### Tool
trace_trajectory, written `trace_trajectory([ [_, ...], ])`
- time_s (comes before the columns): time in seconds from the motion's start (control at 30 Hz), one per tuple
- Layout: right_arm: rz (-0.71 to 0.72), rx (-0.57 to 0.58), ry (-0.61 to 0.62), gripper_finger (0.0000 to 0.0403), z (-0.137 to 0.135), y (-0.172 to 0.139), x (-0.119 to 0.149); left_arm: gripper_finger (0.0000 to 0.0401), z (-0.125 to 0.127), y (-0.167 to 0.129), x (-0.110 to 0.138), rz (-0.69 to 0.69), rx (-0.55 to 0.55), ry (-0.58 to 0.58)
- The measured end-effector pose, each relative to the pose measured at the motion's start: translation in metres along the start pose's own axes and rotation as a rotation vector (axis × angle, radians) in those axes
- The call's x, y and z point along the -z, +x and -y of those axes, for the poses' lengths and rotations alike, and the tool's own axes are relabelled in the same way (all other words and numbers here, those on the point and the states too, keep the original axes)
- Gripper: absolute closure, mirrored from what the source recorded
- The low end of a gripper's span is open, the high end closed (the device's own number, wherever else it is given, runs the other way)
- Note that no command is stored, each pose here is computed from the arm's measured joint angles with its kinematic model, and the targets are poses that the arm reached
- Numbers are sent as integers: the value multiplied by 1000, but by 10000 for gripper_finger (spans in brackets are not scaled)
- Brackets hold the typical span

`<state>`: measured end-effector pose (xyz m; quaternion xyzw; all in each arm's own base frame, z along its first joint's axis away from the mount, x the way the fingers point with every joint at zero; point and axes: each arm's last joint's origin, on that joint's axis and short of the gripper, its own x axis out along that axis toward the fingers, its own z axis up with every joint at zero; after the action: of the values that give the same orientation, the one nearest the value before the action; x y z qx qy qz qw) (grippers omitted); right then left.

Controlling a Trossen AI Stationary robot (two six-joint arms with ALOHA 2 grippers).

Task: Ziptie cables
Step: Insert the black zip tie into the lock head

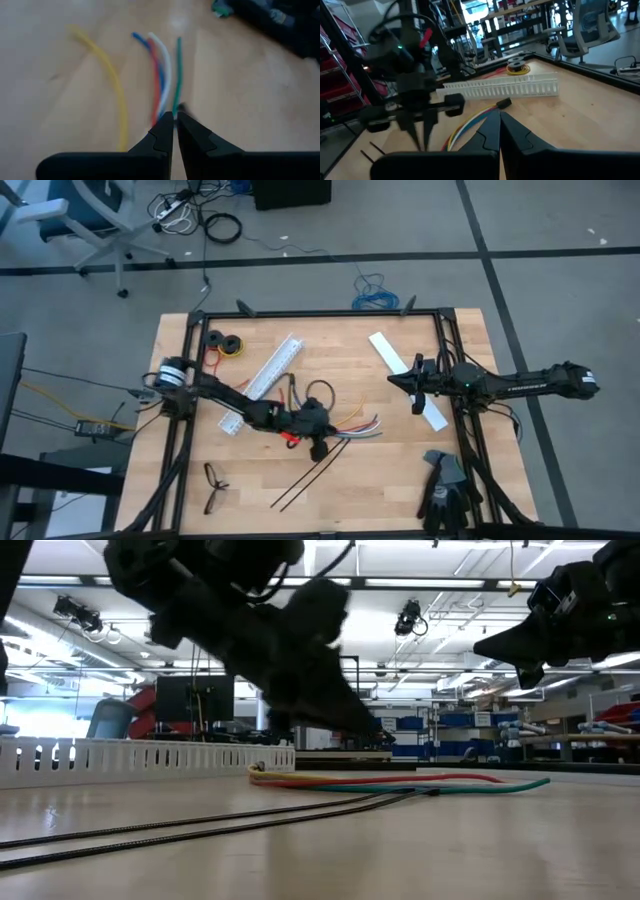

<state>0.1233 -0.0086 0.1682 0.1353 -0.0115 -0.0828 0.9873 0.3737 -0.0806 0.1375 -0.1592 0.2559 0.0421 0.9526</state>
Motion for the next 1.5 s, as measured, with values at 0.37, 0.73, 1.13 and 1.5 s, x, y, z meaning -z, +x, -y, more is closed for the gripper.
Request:
trace_trajectory([
  [0.37, -37, -17, -7, 403, 0, 1, 3, 352, 28, 10, -13, -7, 146, -12],
  [0.73, -49, -43, 40, 403, -1, 1, 4, 287, 28, 10, -10, -49, 134, -107],
  [1.13, -178, -112, 23, 403, -13, 0, 18, 322, 36, 4, 13, -134, -44, -114],
  [1.5, -166, -133, 18, 403, -17, 1, 18, 323, 28, 16, 22, -116, -104, -110],
])
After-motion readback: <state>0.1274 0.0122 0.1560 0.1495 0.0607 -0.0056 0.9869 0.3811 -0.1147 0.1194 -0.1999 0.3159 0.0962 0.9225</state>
